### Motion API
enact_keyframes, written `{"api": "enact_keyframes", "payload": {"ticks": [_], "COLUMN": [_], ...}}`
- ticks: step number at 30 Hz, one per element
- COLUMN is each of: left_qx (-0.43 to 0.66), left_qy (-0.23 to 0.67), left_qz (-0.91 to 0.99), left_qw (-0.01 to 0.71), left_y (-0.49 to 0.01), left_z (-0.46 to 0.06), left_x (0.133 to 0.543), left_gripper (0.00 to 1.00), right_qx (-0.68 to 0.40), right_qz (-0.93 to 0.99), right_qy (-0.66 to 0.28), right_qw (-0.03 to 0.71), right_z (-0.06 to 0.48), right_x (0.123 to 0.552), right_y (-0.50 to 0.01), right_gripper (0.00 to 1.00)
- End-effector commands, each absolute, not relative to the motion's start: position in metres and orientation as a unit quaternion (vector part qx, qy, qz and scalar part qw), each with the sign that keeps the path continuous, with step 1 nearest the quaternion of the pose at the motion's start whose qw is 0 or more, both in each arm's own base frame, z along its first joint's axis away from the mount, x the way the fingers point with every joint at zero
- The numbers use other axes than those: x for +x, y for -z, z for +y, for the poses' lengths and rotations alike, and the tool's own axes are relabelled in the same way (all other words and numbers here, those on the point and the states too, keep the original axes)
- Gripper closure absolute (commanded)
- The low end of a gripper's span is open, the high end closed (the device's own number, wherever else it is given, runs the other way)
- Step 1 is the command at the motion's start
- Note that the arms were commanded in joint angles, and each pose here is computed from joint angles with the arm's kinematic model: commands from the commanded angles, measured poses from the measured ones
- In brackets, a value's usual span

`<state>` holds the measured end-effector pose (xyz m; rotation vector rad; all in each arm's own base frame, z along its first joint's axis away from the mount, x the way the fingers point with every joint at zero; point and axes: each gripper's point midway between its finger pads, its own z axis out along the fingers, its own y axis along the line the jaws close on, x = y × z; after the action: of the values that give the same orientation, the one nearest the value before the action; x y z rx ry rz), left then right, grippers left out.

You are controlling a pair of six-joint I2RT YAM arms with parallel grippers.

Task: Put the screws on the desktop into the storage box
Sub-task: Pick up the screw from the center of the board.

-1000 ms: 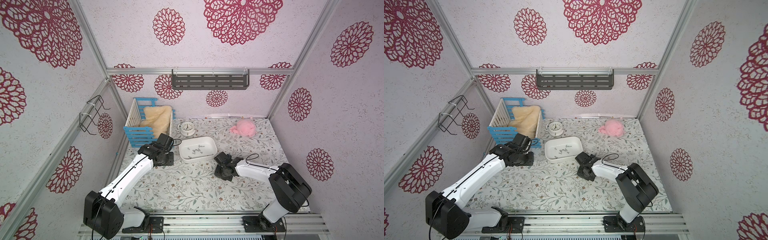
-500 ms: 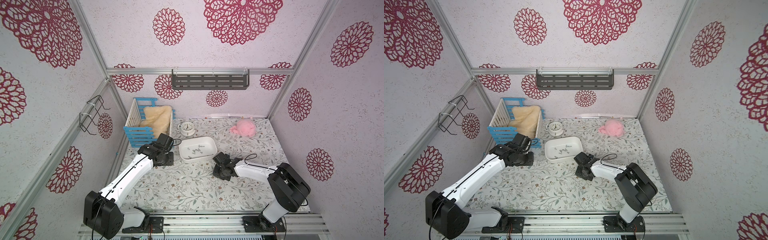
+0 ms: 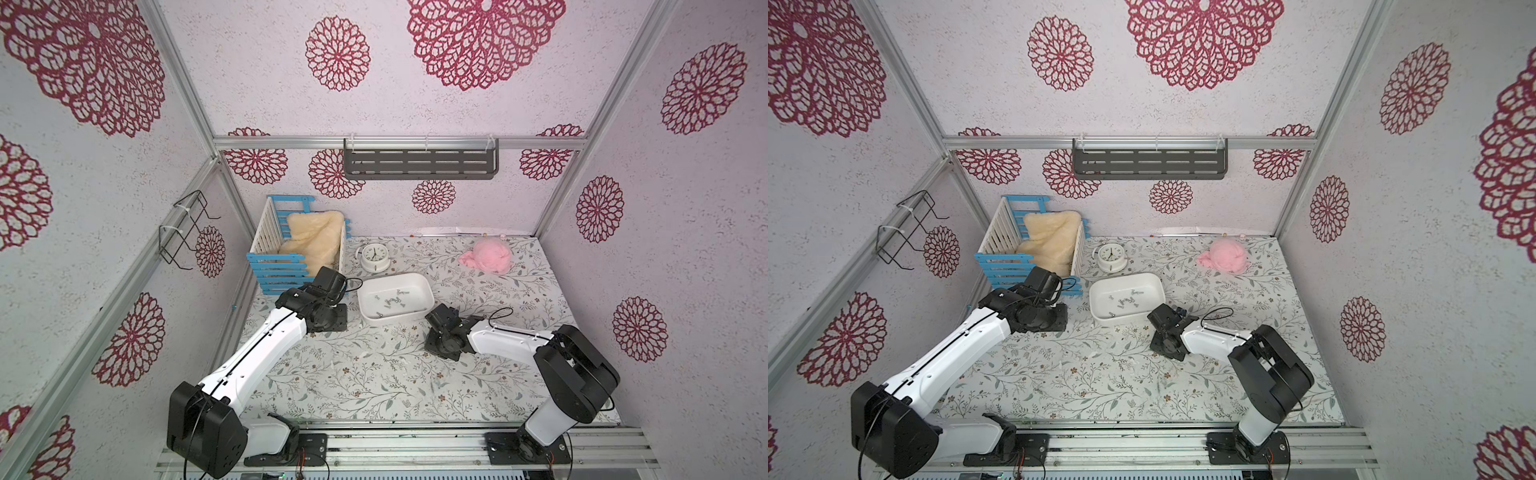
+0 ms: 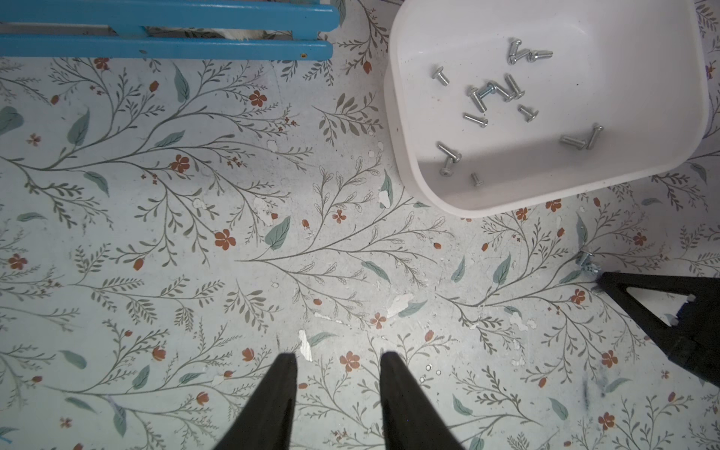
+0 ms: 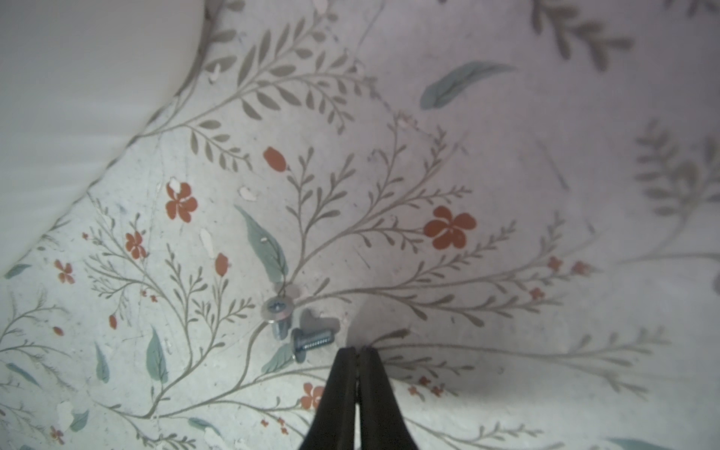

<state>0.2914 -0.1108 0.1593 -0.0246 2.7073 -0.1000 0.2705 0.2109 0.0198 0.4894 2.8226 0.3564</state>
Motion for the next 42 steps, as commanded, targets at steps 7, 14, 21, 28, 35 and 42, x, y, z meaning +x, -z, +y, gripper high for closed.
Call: {"api": "enact_keyframes", "payload": {"ticks": [7, 14, 21, 28, 35, 42], "left_qx": [-0.012, -0.012, -0.012, -0.014, -0.015, -0.015], "left_qy": [0.04, 0.041, 0.042, 0.041, 0.043, 0.043], "left_qz": [0.976, 0.976, 0.975, 0.975, 0.974, 0.974], "left_qw": [0.215, 0.215, 0.217, 0.218, 0.22, 0.221], "left_y": [-0.157, -0.157, -0.158, -0.158, -0.159, -0.16], "left_z": [-0.109, -0.109, -0.109, -0.108, -0.107, -0.107], "left_x": [0.294, 0.293, 0.292, 0.291, 0.29, 0.29], "left_gripper": [0.59, 0.59, 0.59, 0.59, 0.59, 0.59], "right_qx": [0.138, 0.131, 0.121, 0.113, 0.104, 0.098], "right_qz": [0.986, 0.987, 0.989, 0.991, 0.993, 0.995], "right_qy": [-0.073, -0.072, -0.067, -0.054, -0.039, -0.009], "right_qw": [0.062, 0.055, 0.044, 0.041, 0.03, 0.03], "right_z": [0.203, 0.207, 0.21, 0.206, 0.205, 0.197], "right_x": [0.233, 0.229, 0.223, 0.219, 0.214, 0.212], "right_y": [0.001, 0.006, 0.012, 0.014, 0.023, 0.023], "right_gripper": [0.78, 0.77, 0.78, 0.78, 0.78, 0.78]}}
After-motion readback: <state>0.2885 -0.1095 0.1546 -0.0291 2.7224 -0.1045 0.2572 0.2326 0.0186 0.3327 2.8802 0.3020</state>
